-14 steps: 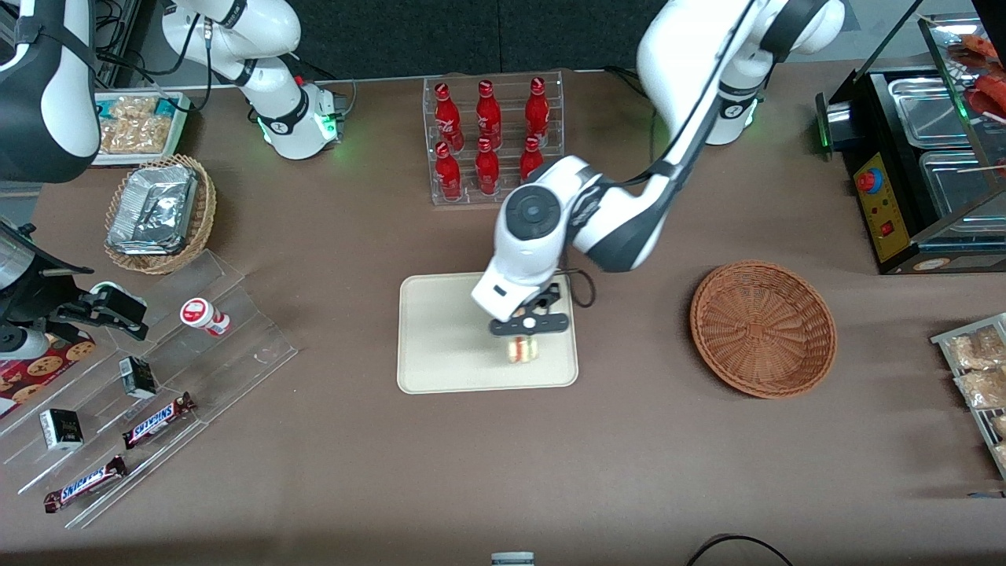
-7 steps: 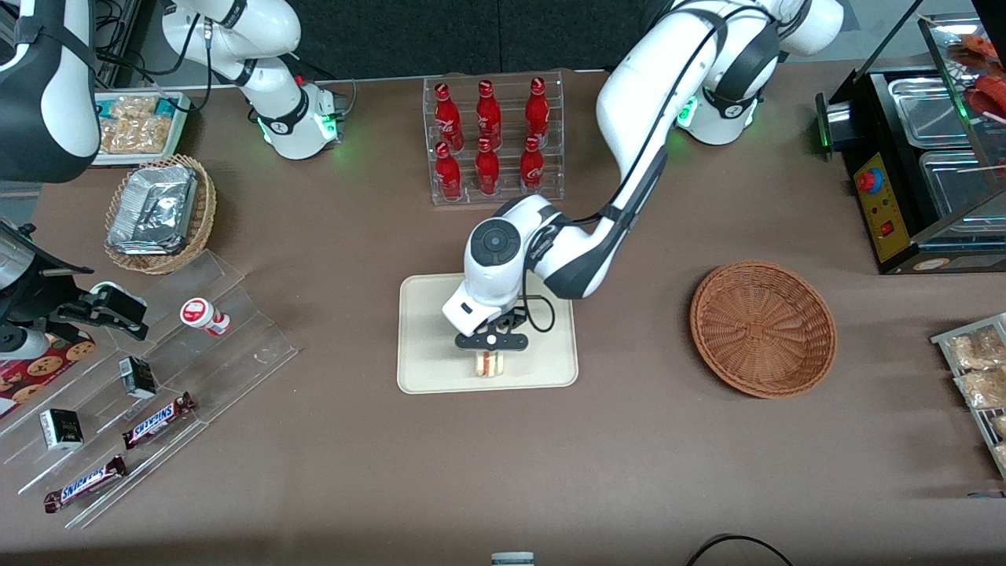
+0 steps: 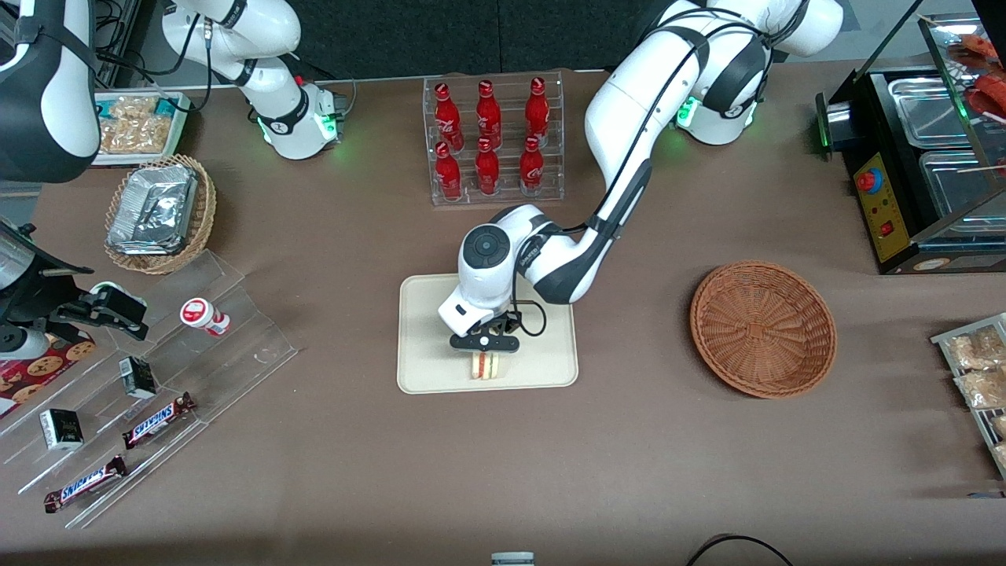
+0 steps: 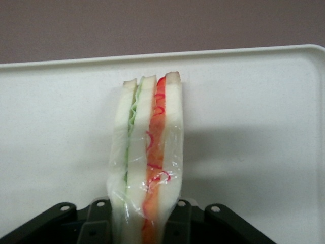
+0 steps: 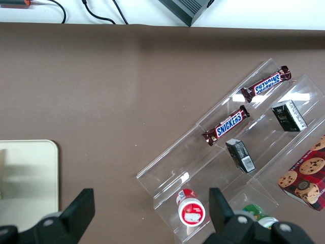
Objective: Place sandwich from basket to tray
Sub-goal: 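Lower the sandwich onto the tray and open the left gripper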
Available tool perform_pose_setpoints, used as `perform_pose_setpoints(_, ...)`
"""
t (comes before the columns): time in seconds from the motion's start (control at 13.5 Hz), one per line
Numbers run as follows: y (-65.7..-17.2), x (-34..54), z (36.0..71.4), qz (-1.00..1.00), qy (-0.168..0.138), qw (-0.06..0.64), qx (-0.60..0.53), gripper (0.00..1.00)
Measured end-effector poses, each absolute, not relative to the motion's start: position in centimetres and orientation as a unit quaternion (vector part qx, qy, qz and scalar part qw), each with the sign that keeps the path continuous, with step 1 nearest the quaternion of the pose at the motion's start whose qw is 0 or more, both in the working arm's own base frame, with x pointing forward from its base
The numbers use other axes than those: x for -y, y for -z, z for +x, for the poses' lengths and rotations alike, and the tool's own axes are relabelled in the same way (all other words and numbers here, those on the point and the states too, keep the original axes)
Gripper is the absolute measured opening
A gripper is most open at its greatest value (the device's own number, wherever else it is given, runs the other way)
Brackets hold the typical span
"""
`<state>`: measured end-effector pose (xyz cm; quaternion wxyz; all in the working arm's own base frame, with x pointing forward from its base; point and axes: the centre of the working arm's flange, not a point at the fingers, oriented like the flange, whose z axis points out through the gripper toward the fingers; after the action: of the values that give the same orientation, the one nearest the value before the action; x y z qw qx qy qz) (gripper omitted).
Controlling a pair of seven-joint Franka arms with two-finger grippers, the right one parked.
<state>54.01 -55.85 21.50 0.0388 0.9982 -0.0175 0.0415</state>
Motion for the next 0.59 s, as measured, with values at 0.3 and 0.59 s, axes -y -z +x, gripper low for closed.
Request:
perform_pose_setpoints(0.3, -23.1, 56.2, 54.7, 0.997, -0.053, 0.048, 0.012, 0.81)
perform_pose_setpoints(0.59, -28.9, 55.6, 55.8, 0.997, -0.054, 0.052, -0.007, 1.0)
